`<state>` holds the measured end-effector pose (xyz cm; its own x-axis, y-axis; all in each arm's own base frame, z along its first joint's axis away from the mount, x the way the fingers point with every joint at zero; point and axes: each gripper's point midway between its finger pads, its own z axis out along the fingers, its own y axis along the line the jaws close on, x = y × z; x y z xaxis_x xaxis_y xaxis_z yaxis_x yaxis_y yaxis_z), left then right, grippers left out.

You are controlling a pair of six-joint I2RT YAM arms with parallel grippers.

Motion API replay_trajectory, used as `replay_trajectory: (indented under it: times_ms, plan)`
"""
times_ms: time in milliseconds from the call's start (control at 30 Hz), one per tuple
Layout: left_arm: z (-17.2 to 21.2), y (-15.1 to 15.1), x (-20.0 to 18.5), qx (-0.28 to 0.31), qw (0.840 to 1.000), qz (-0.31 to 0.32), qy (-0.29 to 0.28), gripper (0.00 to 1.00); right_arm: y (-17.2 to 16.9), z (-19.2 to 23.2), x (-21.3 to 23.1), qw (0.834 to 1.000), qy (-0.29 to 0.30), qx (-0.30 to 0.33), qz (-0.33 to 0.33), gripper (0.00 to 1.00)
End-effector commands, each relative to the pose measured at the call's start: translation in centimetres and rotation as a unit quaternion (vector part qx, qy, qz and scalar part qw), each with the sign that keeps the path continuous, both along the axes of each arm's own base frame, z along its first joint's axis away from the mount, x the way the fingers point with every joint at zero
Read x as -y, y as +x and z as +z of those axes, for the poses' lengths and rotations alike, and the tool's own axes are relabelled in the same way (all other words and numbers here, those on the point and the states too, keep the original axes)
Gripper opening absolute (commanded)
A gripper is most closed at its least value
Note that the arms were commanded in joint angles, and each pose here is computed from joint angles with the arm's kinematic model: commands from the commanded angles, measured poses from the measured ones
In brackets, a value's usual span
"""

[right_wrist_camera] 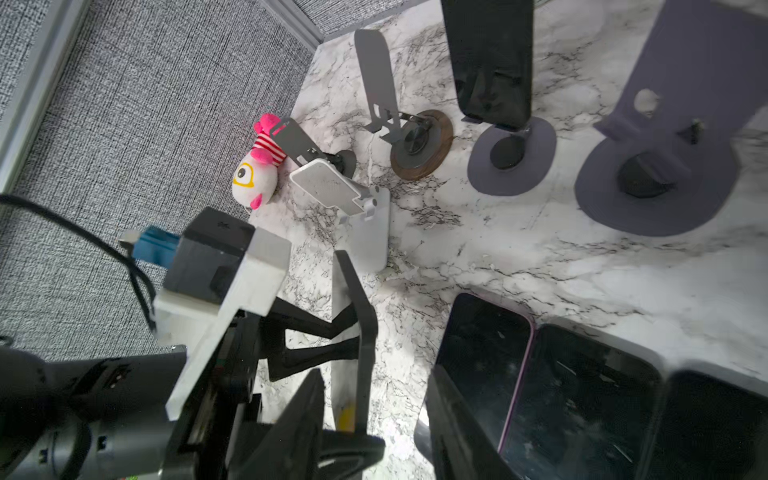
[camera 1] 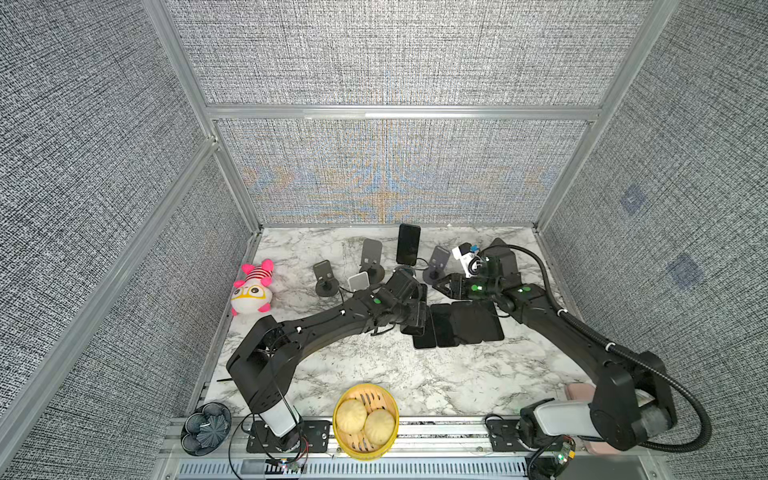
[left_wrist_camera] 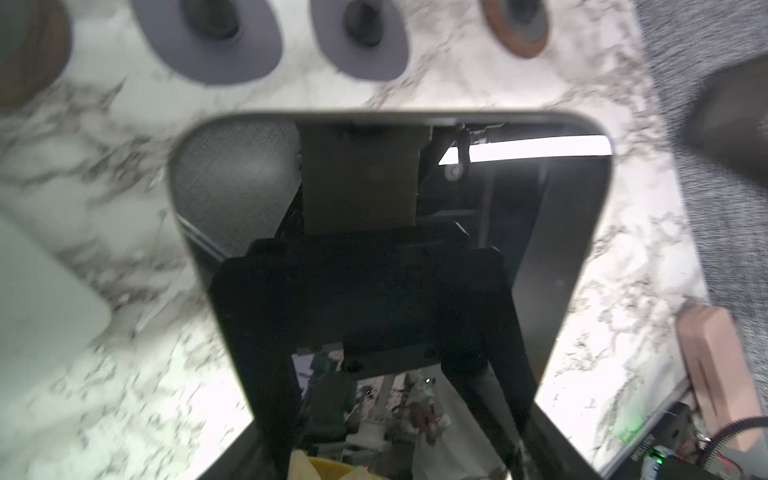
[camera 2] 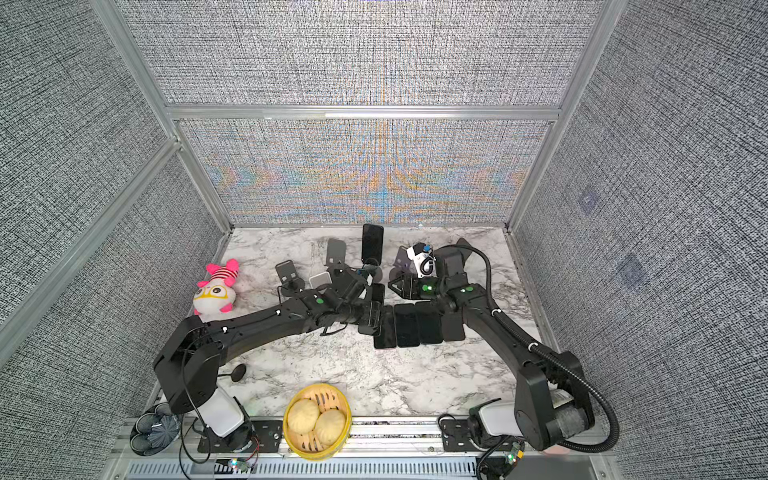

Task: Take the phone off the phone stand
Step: 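Move the black phone toward the laid phones with both grippers, then lower the black phone flat beside the pink-edged phone with both grippers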

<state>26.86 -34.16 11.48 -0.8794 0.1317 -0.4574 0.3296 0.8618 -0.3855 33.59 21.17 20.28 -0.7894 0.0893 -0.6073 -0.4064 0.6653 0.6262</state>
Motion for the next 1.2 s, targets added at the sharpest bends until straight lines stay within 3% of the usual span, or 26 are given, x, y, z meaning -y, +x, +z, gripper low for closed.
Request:
replay_trajectory:
  times_ms: [0,200,367,900,1167]
  plan:
    - [-1.6,0.1,-2.6,-0.026,0.996,0.072,0.051,0.37,-0.3,-1.1,1.4,0.999,-0.024,-0.005,-0.022,0.42]
    - [-4.1,0.2,-5.5,-0.061,0.977,0.149,0.138,0.27,-0.8,-2.4,4.0,0.997,-0.039,-0.009,-0.063,0.42]
    - [-5.4,-0.1,-6.1,-0.092,0.965,0.168,0.178,0.26,-1.3,-2.7,5.7,0.995,-0.042,-0.008,-0.087,0.42]
    - [-8.1,0.4,-4.0,-0.129,0.966,0.144,0.174,0.27,-1.7,-3.0,7.1,0.994,-0.039,-0.007,-0.102,0.42]
    - [-8.5,0.8,-3.9,-0.126,0.967,0.14,0.171,0.33,-1.8,-3.0,7.4,0.994,-0.04,-0.007,-0.106,0.42]
